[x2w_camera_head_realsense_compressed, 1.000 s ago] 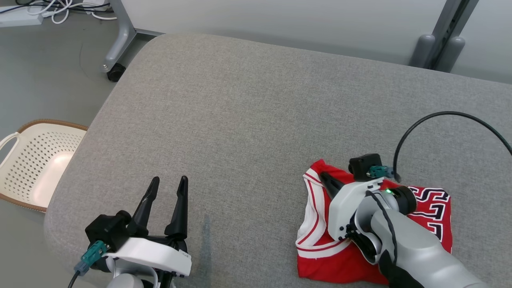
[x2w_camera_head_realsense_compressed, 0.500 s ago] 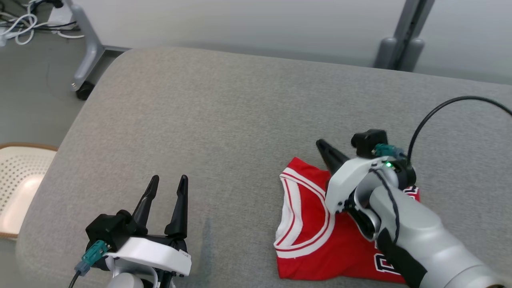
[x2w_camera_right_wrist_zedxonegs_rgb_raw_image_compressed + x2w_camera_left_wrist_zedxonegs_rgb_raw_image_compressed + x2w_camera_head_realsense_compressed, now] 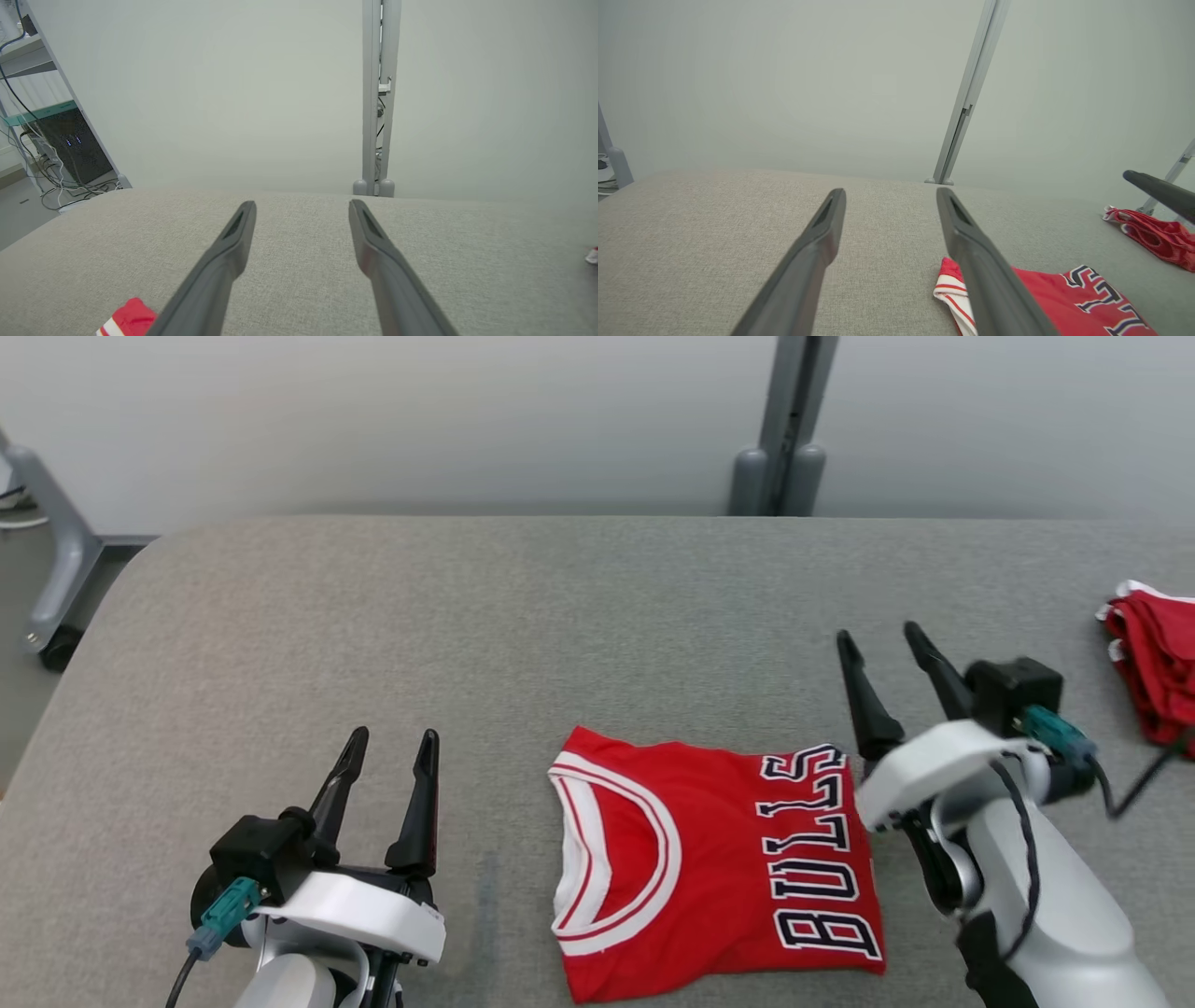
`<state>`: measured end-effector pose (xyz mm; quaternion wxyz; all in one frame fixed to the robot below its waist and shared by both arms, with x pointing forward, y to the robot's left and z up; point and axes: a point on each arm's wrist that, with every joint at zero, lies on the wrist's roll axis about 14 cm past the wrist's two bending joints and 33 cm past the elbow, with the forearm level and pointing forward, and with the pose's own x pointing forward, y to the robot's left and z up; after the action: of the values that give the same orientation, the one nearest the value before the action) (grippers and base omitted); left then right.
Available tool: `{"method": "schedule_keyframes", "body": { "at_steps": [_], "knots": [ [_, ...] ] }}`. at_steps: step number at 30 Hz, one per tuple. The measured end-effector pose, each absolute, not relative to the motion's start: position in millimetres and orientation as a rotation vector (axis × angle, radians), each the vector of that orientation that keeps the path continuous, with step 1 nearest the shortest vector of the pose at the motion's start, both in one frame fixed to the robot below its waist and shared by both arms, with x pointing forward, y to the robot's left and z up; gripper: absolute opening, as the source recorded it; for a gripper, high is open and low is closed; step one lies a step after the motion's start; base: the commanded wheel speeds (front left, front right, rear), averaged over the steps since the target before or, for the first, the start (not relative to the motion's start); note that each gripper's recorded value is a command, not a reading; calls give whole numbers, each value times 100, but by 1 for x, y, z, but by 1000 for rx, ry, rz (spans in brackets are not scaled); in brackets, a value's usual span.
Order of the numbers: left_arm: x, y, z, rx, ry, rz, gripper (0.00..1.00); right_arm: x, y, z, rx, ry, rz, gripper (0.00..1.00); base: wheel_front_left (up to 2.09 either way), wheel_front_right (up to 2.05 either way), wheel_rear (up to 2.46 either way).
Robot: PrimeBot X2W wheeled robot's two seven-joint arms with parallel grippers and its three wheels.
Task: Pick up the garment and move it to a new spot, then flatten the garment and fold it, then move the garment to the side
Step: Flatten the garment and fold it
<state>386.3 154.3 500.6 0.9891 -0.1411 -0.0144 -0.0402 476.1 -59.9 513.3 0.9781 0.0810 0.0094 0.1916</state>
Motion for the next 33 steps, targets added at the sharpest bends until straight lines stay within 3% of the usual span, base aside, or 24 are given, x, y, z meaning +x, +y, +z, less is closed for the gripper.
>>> {"method": "schedule_keyframes", "body": {
  "at_steps": [7, 20, 33],
  "knots": [
    [386, 139, 501, -277, -27, -115, 100, 437, -110, 506, 155, -22, 254, 100, 0, 0, 0],
    [359, 154, 481, -276, 20, -43, 100, 385, -130, 505, 171, -58, 199, 100, 0, 0, 0],
    [351, 155, 485, -268, 1, -39, 100, 365, -136, 519, 210, -81, 183, 100, 0, 0, 0]
  ]
}}
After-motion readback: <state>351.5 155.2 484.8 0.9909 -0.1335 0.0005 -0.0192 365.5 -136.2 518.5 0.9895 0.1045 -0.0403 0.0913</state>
